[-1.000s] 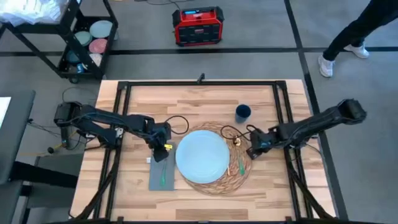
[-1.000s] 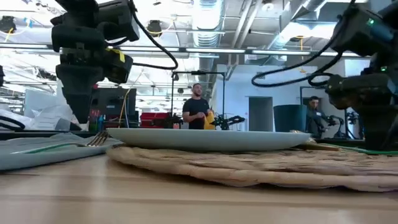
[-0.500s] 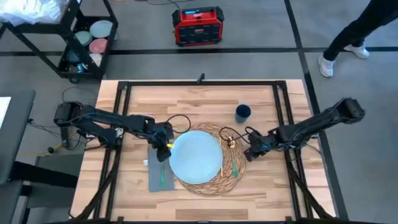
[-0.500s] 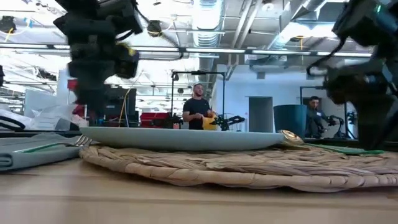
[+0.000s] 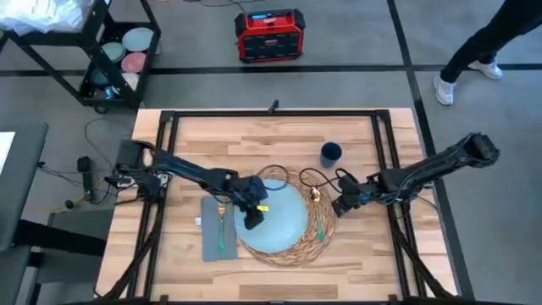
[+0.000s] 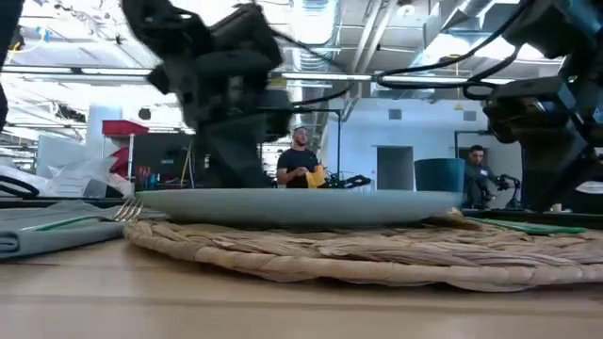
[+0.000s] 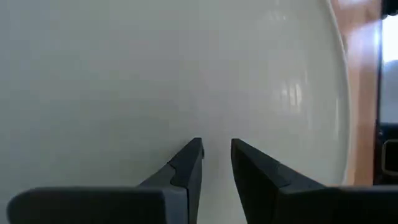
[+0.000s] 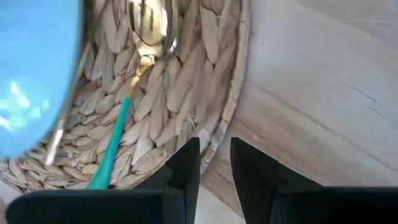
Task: Set table place
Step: Adjust the brown woven placemat, then return to Home Position
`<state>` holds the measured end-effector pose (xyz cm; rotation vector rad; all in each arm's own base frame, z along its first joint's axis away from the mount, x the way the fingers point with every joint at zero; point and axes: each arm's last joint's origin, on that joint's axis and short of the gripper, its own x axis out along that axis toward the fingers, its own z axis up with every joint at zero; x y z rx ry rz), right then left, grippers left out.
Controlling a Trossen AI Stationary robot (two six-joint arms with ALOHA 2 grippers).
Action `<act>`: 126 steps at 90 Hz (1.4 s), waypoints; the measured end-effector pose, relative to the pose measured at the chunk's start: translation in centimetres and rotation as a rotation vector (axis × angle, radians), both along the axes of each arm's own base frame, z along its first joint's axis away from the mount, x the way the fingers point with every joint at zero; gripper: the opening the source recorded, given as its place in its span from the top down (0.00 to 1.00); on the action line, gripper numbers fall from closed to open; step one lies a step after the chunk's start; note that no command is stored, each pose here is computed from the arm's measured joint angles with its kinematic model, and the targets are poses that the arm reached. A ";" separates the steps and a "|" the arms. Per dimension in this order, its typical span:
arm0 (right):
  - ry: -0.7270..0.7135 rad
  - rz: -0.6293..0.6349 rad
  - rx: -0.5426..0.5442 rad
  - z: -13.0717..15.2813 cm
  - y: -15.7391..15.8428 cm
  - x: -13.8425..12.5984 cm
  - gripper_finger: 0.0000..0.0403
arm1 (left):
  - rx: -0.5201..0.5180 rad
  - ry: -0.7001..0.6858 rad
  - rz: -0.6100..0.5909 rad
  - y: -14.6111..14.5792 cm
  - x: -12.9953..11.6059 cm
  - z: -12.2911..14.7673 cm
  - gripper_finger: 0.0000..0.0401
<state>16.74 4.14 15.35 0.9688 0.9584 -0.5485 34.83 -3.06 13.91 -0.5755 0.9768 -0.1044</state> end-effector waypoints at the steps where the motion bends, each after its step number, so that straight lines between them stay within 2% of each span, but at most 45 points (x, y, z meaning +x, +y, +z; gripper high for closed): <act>1: 0.000 0.000 0.000 0.0 0.0 0.0 0.81 | 0.001 -0.003 -0.006 0.0 0.3 0.0 0.83; 11: 0.001 0.000 0.000 0.0 0.0 0.0 0.81 | 0.020 -0.012 -0.054 -0.2 2.5 0.1 0.83; 18: 0.004 -0.004 0.001 0.0 0.0 0.0 0.81 | 0.043 -0.001 -0.086 -0.2 3.2 0.4 0.83; 41: 0.002 0.014 -0.007 0.0 0.6 -0.2 0.81 | 0.088 0.068 -0.080 1.2 2.2 1.8 0.83; 57: -0.021 0.029 0.000 0.1 1.0 -0.2 0.81 | 0.097 -0.074 -0.066 1.6 2.4 4.6 0.83; 69: -0.066 0.039 0.016 0.4 1.3 0.1 0.81 | 0.092 -0.105 -0.074 1.0 2.5 5.0 0.83; 81: -0.172 0.148 0.010 2.7 2.2 1.2 0.81 | 0.098 -0.126 -0.136 -0.9 1.9 6.2 0.83; 102: -0.363 0.332 -0.200 7.1 3.5 2.6 0.81 | 0.150 -0.235 -0.204 -3.1 0.6 9.2 0.83; 110: -0.475 0.399 -0.309 8.0 4.4 2.8 0.81 | 0.170 -0.354 -0.214 -4.2 0.2 10.5 0.83; 120: -0.574 0.336 -0.463 8.4 5.2 2.0 0.81 | 0.147 -0.572 -0.162 -5.0 -1.1 11.6 0.83; 126: -0.609 0.315 -0.508 7.9 5.5 1.4 0.81 | 0.125 -0.649 -0.111 -4.9 -2.3 11.2 0.85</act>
